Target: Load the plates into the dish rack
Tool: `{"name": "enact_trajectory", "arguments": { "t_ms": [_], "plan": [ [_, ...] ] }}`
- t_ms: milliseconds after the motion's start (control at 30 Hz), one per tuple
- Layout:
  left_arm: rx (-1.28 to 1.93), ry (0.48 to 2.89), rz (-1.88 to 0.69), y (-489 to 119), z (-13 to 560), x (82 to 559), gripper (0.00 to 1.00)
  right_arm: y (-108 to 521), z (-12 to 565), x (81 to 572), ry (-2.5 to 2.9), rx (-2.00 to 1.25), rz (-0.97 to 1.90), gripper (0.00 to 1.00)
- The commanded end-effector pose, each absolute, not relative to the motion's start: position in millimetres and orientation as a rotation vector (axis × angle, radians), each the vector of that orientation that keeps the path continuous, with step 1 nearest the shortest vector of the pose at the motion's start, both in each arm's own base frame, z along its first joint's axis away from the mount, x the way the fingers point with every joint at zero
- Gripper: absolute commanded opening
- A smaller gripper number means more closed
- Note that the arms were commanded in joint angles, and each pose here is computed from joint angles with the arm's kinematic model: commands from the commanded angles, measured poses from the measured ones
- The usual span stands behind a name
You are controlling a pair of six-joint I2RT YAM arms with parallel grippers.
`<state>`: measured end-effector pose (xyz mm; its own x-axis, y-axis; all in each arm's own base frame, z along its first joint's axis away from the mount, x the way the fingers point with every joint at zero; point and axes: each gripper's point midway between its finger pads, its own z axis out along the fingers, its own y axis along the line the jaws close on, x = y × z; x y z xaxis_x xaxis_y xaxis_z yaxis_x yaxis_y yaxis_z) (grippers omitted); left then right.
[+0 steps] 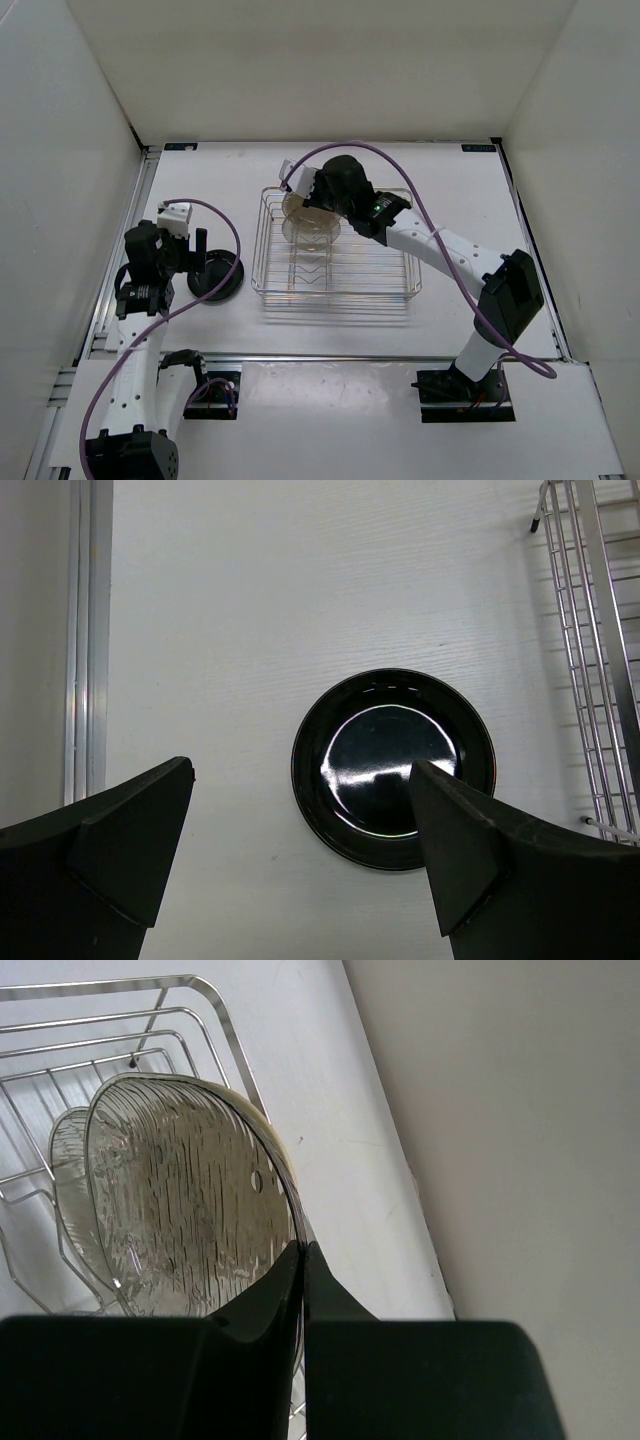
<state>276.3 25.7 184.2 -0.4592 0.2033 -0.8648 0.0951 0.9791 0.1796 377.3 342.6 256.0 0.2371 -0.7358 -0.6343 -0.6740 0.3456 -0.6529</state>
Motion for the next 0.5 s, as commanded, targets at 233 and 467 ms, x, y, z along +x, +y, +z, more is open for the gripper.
{"name": "enact_trajectory", "arguments": {
  "t_ms": [233,467],
  "plan": [
    [0.217,2.005,0.117,23,199,277,1.0,347,271,378,1.396,-1.309,-0.114,0.0],
    [0.216,1.996,0.119,23,202,276,1.0,346,264,368,1.361,-1.335,-0.166,0.0]
  ]
}}
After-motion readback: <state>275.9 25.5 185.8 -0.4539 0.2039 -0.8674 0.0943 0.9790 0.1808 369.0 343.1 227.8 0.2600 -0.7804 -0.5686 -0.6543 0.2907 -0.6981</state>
